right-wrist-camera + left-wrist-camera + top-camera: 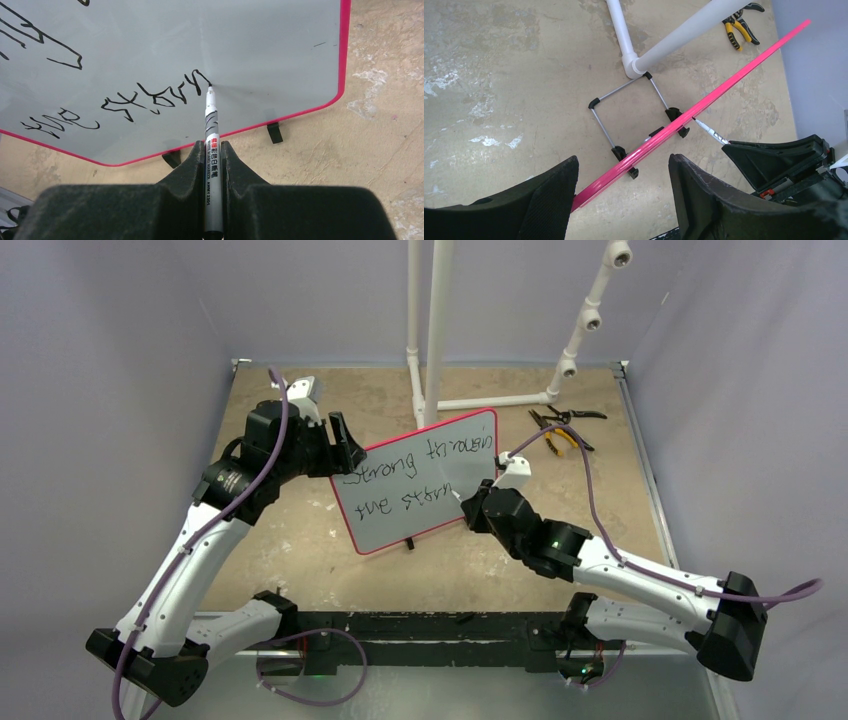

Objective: Write a sentence on the whiteboard

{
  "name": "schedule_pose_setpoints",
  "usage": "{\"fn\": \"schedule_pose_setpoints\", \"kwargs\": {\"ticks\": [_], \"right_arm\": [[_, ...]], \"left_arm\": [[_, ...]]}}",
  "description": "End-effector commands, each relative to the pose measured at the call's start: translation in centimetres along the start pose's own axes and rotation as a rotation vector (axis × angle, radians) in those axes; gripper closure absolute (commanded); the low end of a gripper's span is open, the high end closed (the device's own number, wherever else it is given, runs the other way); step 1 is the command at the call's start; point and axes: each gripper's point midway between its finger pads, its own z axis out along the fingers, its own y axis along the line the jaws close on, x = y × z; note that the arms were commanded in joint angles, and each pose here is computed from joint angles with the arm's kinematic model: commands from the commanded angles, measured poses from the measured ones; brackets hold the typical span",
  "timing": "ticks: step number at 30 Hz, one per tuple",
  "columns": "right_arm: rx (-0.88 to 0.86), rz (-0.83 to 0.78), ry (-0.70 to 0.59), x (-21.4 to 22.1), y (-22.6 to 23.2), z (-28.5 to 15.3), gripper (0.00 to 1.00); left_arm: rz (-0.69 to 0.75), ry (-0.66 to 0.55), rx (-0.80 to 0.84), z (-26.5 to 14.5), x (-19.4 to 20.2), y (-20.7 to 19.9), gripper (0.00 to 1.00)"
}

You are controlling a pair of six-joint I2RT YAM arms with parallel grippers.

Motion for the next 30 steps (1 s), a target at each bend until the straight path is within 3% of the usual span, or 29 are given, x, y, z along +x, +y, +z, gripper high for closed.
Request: {"fn": "schedule_pose_setpoints", "kwargs": {"ticks": [1, 17, 30], "right_arm": [[-0.004, 0.027, -0.018, -0.7, 0.4, 0.1, 1.0], [-0.008, 0.066, -0.12, -3.9, 0.7, -1.1, 1.0], [-0.024, 0.058, -0.109, -3.6, 0.9, -1.1, 1.0]], "left_arm": [[-0.012, -0.009, 0.031, -0.4, -0.1, -0.6, 0.35], [-0.015, -0.014, 0.033, -0.9, -0.1, -0.6, 0.34], [-0.018, -0.013, 0.036, -1.0, -0.1, -0.7, 0.34]]}}
